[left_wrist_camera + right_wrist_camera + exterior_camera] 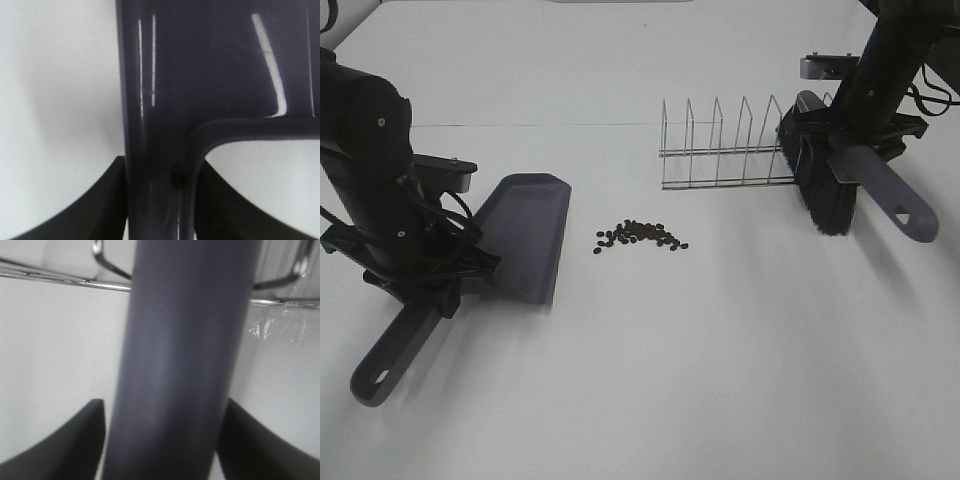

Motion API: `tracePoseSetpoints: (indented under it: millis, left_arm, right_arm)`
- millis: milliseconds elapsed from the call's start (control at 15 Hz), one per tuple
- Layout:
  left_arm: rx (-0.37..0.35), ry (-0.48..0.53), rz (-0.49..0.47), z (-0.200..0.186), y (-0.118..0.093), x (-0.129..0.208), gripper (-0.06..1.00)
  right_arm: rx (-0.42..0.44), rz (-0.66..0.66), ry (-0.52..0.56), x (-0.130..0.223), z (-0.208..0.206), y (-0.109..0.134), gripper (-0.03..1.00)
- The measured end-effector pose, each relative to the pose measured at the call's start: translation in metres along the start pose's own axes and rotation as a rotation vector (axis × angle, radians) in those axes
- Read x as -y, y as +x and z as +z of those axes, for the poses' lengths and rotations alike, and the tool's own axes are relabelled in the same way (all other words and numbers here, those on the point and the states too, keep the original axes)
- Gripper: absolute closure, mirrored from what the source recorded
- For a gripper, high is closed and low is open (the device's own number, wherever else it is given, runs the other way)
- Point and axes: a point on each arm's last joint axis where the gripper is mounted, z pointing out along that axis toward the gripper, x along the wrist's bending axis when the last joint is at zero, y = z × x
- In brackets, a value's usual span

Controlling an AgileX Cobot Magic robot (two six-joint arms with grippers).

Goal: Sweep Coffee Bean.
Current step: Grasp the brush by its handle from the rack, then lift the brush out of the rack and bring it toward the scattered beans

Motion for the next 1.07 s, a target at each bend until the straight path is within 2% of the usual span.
tracePoseSetpoints:
  millis: [67,133,200,400,800,1067]
  left_arm:
    - [0.000,0.000,0.000,0.000,0.000,0.000,0.63]
    - [-0.001,0.000,0.001,0.000,0.000,0.000,0.63]
    - [-0.001,0.000,0.001,0.000,0.000,0.000,0.63]
    - [-0.003,-0.001,0.003,0.000,0.000,0.000,0.63]
    - [-0.006,-0.013,-0.030,-0.004,0.001,0.000,0.63]
    - [-0.013,-0.010,-0.065,-0.009,0.004,0.010,0.63]
  right_arm:
    - [0.004,-0.001,0.002,0.000,0.000,0.000,0.54]
    - [0.017,-0.003,-0.001,0.000,-0.001,-0.001,0.69]
    - [0.046,-0.010,0.003,0.000,-0.002,-0.004,0.69]
    - [0.051,-0.009,-0.004,0.000,-0.006,-0.003,0.69]
    - [0.040,0.046,-0.086,0.008,-0.053,0.004,0.69]
    - [0.024,0.027,-0.091,0.043,-0.093,0.030,0.69]
